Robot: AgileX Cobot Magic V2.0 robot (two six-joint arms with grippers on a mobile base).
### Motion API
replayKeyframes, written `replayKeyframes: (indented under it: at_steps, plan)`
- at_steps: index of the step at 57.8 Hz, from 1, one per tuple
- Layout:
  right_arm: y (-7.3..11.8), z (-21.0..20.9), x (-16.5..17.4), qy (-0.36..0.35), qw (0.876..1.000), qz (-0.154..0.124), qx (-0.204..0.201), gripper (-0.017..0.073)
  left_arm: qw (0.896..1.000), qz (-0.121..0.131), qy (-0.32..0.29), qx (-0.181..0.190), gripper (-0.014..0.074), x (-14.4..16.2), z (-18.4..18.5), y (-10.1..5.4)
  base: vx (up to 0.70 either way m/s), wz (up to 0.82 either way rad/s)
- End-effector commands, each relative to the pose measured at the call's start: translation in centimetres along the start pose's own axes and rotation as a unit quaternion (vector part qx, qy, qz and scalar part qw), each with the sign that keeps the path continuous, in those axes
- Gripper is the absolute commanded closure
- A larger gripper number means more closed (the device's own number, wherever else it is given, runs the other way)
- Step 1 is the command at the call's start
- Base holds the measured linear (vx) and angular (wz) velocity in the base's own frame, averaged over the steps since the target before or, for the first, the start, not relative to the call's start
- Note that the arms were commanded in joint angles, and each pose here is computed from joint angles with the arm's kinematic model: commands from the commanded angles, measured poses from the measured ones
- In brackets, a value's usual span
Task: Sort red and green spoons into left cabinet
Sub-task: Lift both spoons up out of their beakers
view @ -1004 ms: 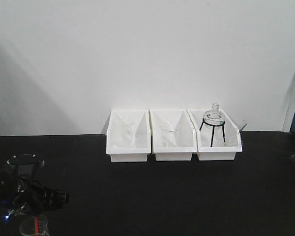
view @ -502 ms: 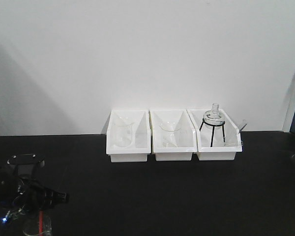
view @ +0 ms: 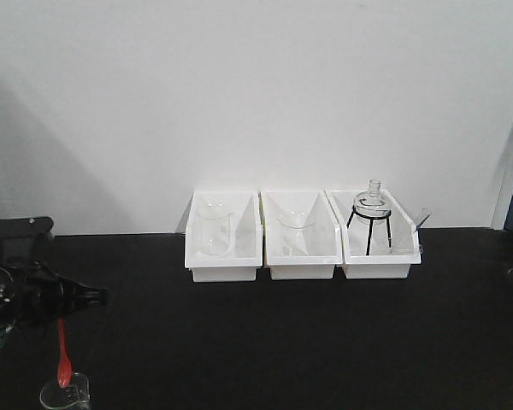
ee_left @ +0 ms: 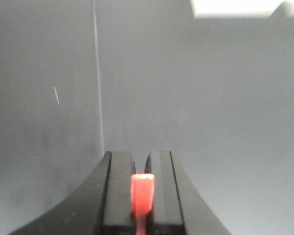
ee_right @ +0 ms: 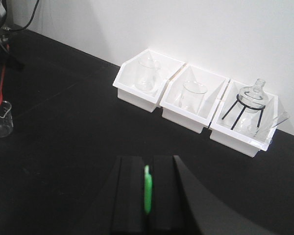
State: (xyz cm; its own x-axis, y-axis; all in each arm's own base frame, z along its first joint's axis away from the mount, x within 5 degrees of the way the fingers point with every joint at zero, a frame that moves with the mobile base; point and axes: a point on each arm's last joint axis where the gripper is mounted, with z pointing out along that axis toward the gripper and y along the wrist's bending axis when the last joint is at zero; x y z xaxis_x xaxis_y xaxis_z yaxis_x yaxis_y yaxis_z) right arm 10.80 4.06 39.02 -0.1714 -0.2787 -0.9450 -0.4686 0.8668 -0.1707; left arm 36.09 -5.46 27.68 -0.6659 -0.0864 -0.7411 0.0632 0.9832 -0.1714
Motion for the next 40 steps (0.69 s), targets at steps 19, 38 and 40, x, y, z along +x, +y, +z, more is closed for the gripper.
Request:
replayKeyframes:
  at_steps: [19,38,40]
  plan:
    - [-0.4,-0.4,-1.3,-0.043,0.998,0.034,0.019,0.0562,0.983,0.071,-0.165,0.027,0.0597,-2.6,-14.7,-1.6,0.00,0.00]
    - [-0.1,-0.8,-1.1,-0.038,0.998,0.049,0.010,0.0562,0.961,0.065,-0.268,0.028,0.0597,6.8,-21.5,0.0,0.00,0.00]
    - [0.0,-1.1,-1.2,-0.042,0.998,0.046,0.011,0.0562,0.957,0.065,-0.280,0.029,0.0597,8.1,-22.2,0.2,0.00,0.00]
